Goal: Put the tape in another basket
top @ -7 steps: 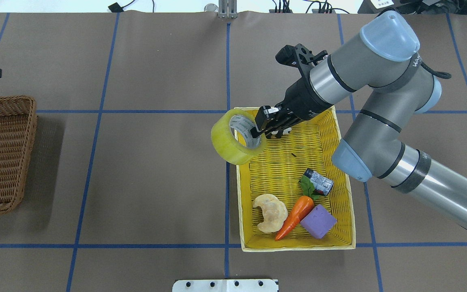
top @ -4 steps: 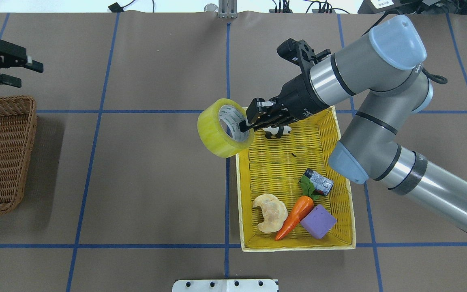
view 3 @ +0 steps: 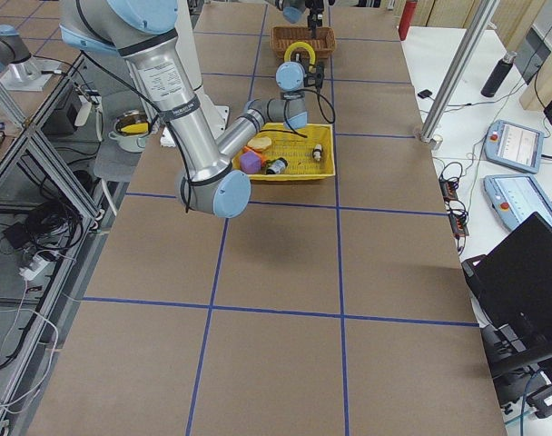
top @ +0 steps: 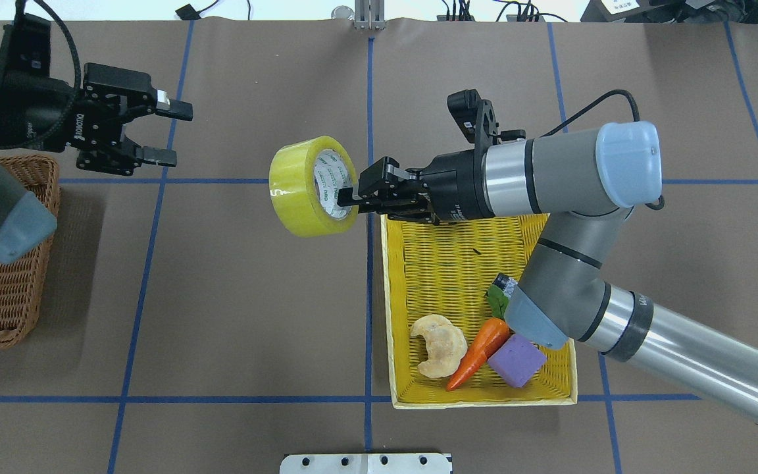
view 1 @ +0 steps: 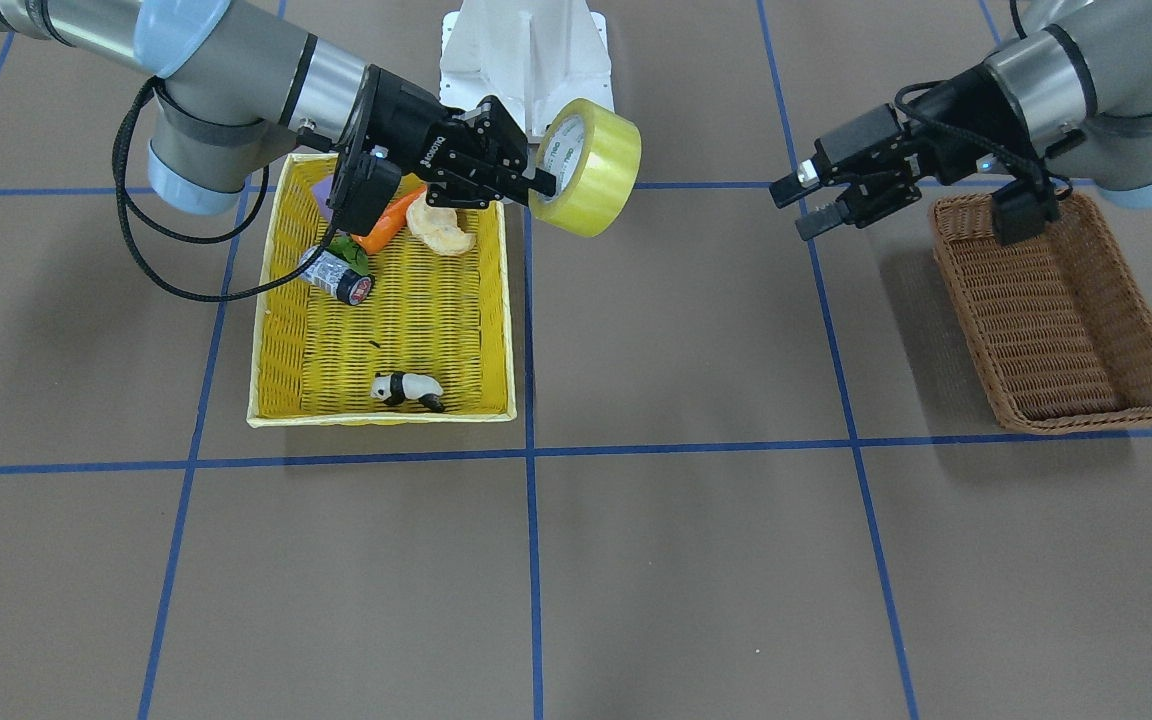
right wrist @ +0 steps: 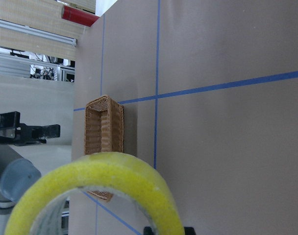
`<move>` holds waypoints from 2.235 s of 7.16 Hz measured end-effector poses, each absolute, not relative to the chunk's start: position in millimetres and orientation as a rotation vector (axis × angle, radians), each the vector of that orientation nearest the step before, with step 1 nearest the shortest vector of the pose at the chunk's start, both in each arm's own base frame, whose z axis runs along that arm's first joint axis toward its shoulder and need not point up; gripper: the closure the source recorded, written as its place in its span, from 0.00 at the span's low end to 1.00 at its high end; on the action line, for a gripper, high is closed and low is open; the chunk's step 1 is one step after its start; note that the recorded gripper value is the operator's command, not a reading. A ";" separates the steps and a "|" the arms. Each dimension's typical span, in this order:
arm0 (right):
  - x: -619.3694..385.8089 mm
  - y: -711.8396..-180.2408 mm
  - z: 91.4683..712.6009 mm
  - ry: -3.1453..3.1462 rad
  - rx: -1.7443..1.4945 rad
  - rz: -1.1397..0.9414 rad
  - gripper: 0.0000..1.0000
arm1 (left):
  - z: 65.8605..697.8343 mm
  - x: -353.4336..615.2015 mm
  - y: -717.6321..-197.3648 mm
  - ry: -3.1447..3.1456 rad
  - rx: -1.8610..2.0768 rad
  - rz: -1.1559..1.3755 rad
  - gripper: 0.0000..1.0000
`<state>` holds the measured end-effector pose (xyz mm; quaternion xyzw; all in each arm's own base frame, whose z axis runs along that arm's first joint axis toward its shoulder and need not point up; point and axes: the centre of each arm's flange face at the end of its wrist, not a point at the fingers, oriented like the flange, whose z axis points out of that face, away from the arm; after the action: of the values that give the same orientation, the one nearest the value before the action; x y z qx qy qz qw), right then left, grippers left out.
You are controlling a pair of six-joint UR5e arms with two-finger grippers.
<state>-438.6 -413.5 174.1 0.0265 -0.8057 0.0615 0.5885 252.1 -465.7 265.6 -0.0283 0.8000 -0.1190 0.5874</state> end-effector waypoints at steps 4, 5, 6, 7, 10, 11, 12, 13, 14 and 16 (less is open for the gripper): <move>-455.3 -397.1 190.5 -2.115 -0.068 0.189 1.00 | 244.9 291.4 -423.2 2.204 -0.212 -0.264 0.07; -455.6 -394.7 183.5 -2.145 -0.091 0.189 1.00 | 244.2 295.2 -418.5 2.229 -0.220 -0.252 0.07; -457.0 -393.7 178.0 -2.162 -0.107 0.194 1.00 | 240.4 300.6 -414.2 2.250 -0.227 -0.244 0.08; -460.3 -392.9 174.9 -2.168 -0.116 0.197 1.00 | 234.9 308.5 -409.0 2.279 -0.236 -0.241 0.13; -472.3 -391.2 167.8 -2.170 -0.132 0.192 1.00 | 228.8 324.9 -394.4 2.343 -0.263 -0.240 0.69; -473.8 -390.5 166.3 -2.171 -0.135 0.189 0.37 | 228.4 325.8 -393.5 2.346 -0.264 -0.239 1.00; -474.7 -389.7 165.6 -2.171 -0.137 0.188 0.00 | 228.2 325.9 -393.3 2.348 -0.264 -0.238 1.00; -475.2 -389.2 164.9 -2.173 -0.138 0.186 0.00 | 228.1 326.2 -393.4 2.349 -0.263 -0.241 1.00; -475.2 -389.0 163.9 -2.174 -0.138 0.184 0.00 | 228.1 326.1 -394.0 2.352 -0.261 -0.247 1.00; -473.5 -388.6 163.2 -2.178 -0.136 0.182 0.00 | 229.8 324.9 -393.8 2.353 -0.258 -0.255 1.00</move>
<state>-473.5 -388.6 163.2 -0.0552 -0.8841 0.0737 0.4582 324.9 -393.8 229.8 -0.1005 0.9178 -0.0993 0.3711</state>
